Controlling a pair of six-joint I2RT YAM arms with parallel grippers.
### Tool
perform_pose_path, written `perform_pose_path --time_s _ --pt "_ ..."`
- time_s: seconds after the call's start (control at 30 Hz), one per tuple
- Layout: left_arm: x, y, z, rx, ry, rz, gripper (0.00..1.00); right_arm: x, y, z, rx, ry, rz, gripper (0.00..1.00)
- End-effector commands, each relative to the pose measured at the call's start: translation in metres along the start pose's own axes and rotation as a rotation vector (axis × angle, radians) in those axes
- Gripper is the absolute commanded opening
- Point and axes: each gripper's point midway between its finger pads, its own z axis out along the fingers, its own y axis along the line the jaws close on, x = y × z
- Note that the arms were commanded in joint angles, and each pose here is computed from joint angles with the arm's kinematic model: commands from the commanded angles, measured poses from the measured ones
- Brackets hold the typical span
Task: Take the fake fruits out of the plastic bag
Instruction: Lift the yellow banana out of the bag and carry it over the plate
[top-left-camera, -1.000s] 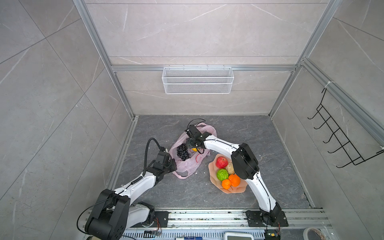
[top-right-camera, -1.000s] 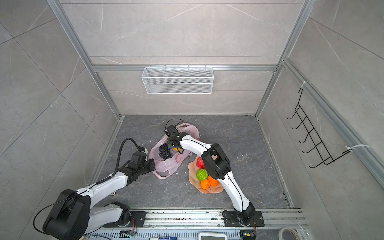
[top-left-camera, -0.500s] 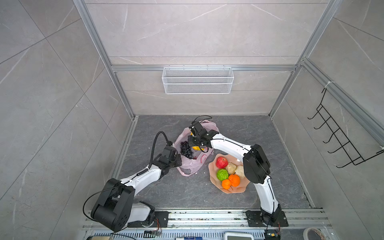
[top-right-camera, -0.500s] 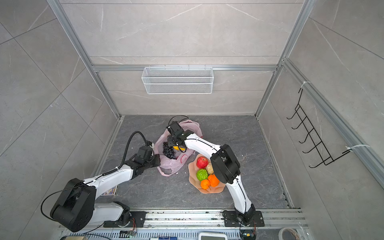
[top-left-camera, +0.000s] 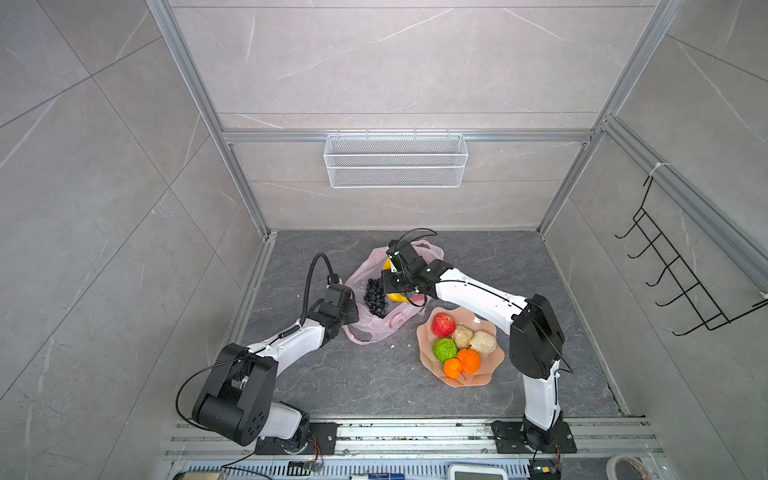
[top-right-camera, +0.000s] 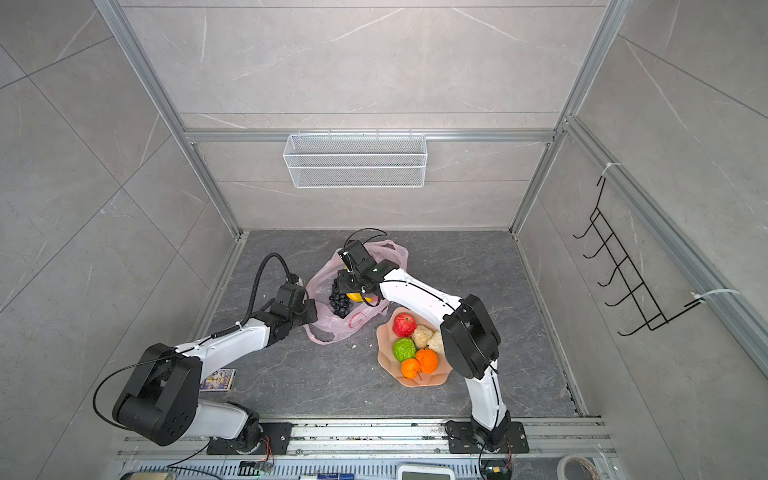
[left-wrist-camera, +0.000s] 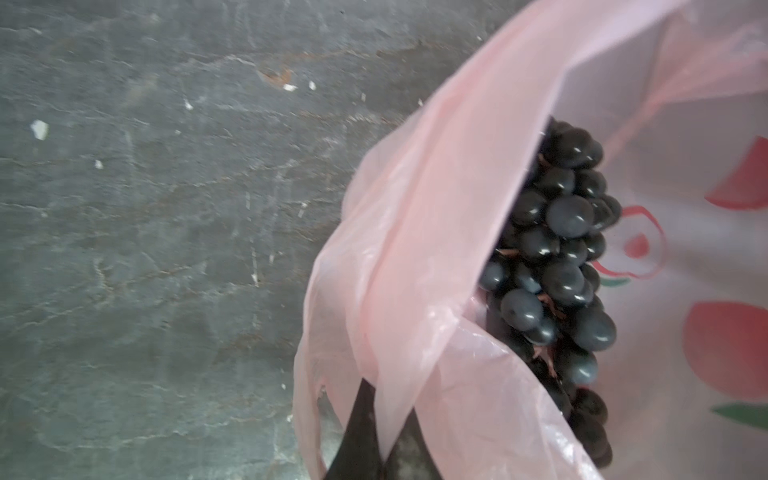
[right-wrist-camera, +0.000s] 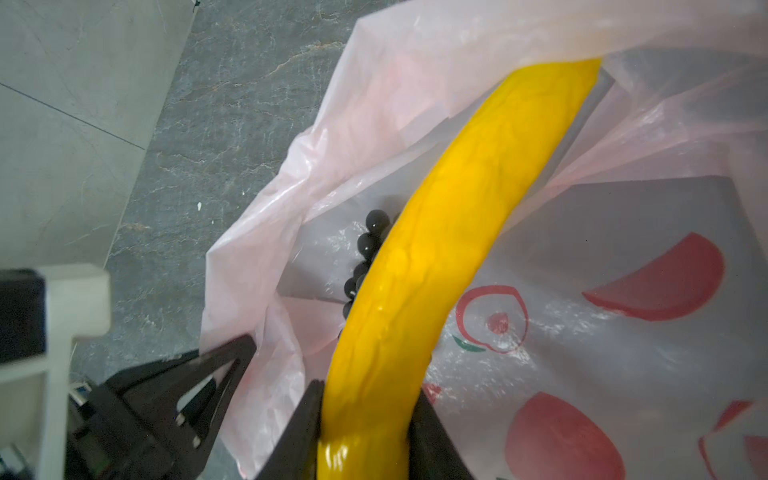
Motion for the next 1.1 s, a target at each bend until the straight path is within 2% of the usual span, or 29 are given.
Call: perform_pose_path --time_s 0.0,0.5,1.07 --pt "-0.015 0.005 -0.001 -0.027 -0.032 0.003 0.03 0.003 0.016 -0.025 -0.046 -0.012 -0.008 0.29" --pt "-0.014 0.006 0.000 -0.001 -0.055 0.016 0.02 0.049 0.003 -0.087 -0.026 0.031 -0.044 0.29" --pt "-0.003 0.007 0.009 0.010 -0.039 0.005 0.03 0.140 -0.031 -0.127 0.070 0.127 -0.017 0.28"
